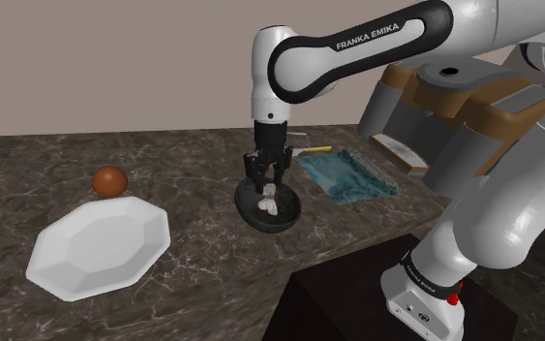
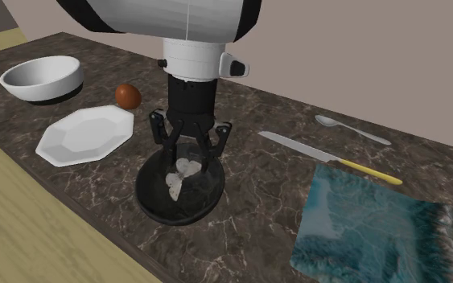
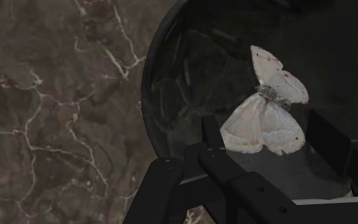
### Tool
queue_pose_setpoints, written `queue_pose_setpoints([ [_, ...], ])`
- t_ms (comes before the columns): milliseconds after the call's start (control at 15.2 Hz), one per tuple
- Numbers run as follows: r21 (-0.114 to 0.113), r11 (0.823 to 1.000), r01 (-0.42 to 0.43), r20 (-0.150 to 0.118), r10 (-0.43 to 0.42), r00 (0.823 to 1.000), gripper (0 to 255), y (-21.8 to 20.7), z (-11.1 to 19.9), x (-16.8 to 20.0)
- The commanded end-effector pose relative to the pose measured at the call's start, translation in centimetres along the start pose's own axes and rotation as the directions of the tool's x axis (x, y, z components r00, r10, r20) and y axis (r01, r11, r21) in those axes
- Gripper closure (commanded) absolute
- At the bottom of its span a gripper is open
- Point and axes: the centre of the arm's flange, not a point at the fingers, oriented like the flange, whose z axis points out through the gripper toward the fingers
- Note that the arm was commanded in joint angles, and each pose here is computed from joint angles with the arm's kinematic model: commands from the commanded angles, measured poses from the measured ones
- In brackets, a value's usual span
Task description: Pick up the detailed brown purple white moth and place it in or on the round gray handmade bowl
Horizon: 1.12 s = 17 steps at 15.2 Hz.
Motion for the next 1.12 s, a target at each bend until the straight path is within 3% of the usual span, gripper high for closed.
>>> queue_pose_setpoints([
  [0,0.000,1.000,0.000,0.000,0.000,1.000,255,0.0,0.2,0.1],
  [330,0.000,1.000,0.000,0.000,0.000,1.000,255,0.0,0.2,0.1],
  [396,0.000,1.000,0.000,0.000,0.000,1.000,0,0.0,0.2,0.1],
  [726,0.000,1.000,0.000,0.000,0.000,1.000,0,0.0,0.2,0.1],
  [990,0.000,1.000,0.000,0.000,0.000,1.000,0,0.0,-4.8,0.1],
  [1056,0.000,1.000,0.000,0.000,0.000,1.000,0,0.0,-4.8,0.1],
])
